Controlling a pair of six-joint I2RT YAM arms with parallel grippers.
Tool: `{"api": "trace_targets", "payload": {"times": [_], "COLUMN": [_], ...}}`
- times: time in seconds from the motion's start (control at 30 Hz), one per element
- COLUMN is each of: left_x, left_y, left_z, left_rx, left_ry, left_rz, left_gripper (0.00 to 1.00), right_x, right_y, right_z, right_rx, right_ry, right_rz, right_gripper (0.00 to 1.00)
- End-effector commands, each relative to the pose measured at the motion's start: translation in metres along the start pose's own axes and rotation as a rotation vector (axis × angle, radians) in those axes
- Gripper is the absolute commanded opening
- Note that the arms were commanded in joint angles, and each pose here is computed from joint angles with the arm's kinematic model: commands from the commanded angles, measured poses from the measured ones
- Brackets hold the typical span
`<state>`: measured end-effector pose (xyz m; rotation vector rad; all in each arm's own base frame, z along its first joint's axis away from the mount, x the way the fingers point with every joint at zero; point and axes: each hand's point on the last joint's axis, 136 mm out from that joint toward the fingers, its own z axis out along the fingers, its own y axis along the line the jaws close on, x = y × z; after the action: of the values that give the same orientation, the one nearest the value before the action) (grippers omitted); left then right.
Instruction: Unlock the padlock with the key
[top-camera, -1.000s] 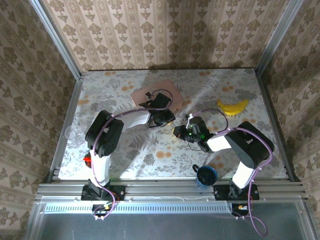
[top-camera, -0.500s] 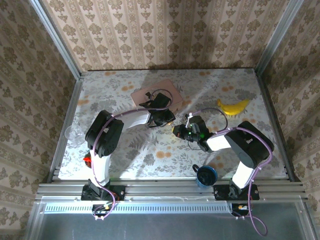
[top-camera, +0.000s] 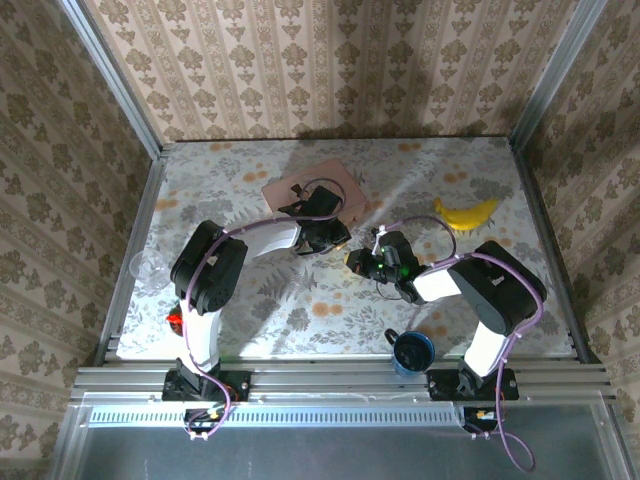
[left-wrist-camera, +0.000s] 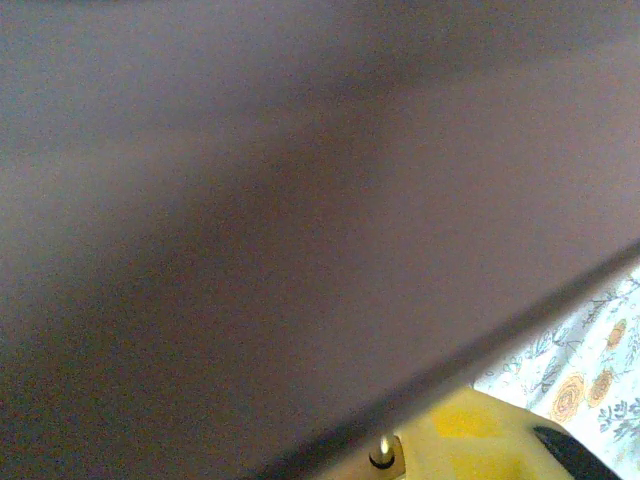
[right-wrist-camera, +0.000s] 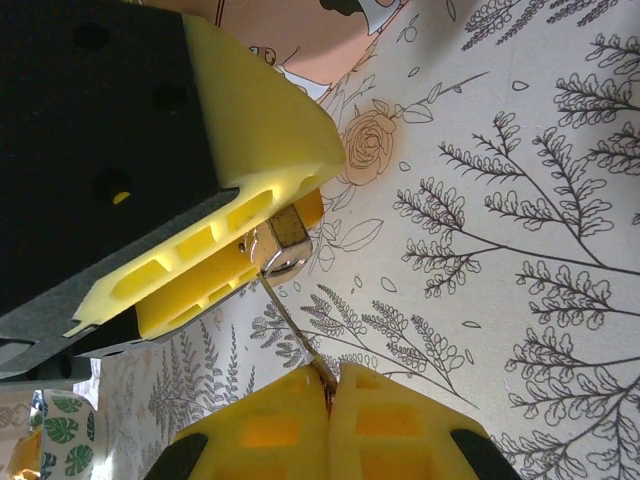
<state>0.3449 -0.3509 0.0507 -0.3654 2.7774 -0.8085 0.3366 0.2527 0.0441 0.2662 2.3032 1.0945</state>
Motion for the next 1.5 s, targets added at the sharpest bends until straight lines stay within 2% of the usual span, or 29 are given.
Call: {"api": "trace_targets", "payload": {"times": [0.0, 0.77, 1.47], "left_x": [0.019, 0.018, 0.021], "left_y": [0.002, 0.002, 0.002], "left_z": [0.000, -0.002, 0.004], "left_rx": [0.015, 0.015, 0.016], "left_ry": [0.086, 0.079, 0.101], "left_rz": [-0.043, -0.038, -0.043], "left_gripper": [0.00, 0.00, 0.00], "right_x": [0.000, 0.004, -0.003], "right_y": [-0.011, -0.021, -0.003], "right_z": [0.004, 0.001, 0.003], "right_rx": [0.029, 0.051, 0.004], "right_ry": [-0.007, -0.015, -0.015], "right_rz": [0.012, 0.000, -0.062], "right_gripper": [0.00, 0.00, 0.00]}}
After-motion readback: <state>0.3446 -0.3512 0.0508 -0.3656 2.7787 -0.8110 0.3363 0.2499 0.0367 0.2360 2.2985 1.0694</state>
